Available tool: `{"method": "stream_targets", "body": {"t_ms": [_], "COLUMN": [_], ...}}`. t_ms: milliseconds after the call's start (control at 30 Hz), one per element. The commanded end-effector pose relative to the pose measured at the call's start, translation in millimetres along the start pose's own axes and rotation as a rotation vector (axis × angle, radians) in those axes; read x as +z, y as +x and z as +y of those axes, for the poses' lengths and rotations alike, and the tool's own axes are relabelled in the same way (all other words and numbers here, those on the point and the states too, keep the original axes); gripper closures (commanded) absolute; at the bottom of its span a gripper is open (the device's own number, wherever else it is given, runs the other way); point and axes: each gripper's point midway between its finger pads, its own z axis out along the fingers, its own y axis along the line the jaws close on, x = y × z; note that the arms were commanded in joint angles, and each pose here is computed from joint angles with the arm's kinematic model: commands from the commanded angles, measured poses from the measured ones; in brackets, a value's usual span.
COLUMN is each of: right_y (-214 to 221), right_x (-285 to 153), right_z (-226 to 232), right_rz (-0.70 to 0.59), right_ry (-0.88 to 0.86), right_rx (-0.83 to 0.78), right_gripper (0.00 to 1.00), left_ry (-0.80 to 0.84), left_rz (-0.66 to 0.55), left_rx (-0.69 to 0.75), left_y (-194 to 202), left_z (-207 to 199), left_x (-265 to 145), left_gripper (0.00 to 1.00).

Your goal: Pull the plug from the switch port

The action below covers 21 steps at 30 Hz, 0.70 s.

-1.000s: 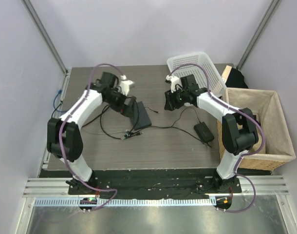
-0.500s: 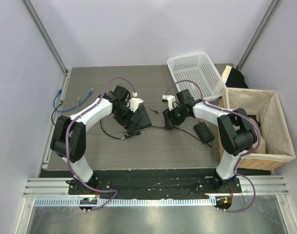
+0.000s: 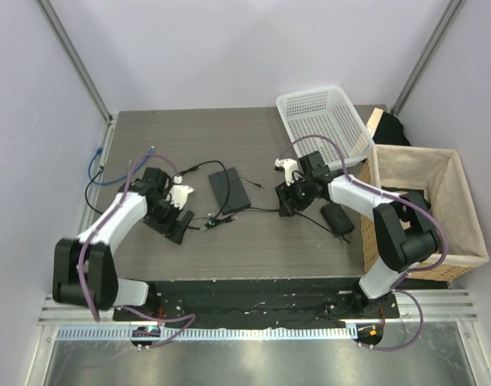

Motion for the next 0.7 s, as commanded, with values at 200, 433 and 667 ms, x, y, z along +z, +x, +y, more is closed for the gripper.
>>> {"method": "stream_targets", "body": {"t_ms": [200,433,667], "right_y": [-76.6,-142.9,-184.1], "right_x": [-37.5,-88.0,-129.7], "right_z": [-9.1,-65.8,-61.5], "right_rz": [-0.228,-0.423,-0.545], "right_ry": [0.123,0.484,0.509], "right_rx": [0.095,0.174,0.113], "right_gripper": [0.32,0.24,0.2], "left_ry": [-0.157,-0.399,-0.537], "left_rz": [-0.395,-0.572,-0.669], "left_rx": [0.049,-0.129,-0.247], "left_y": [-58.6,-125.4,-153.1], "left_z": [6.4,61.4,93.0], "left_x": [-93.6,-136.7,-158.1], "left_gripper": [0.0,0.0,0.0]}}
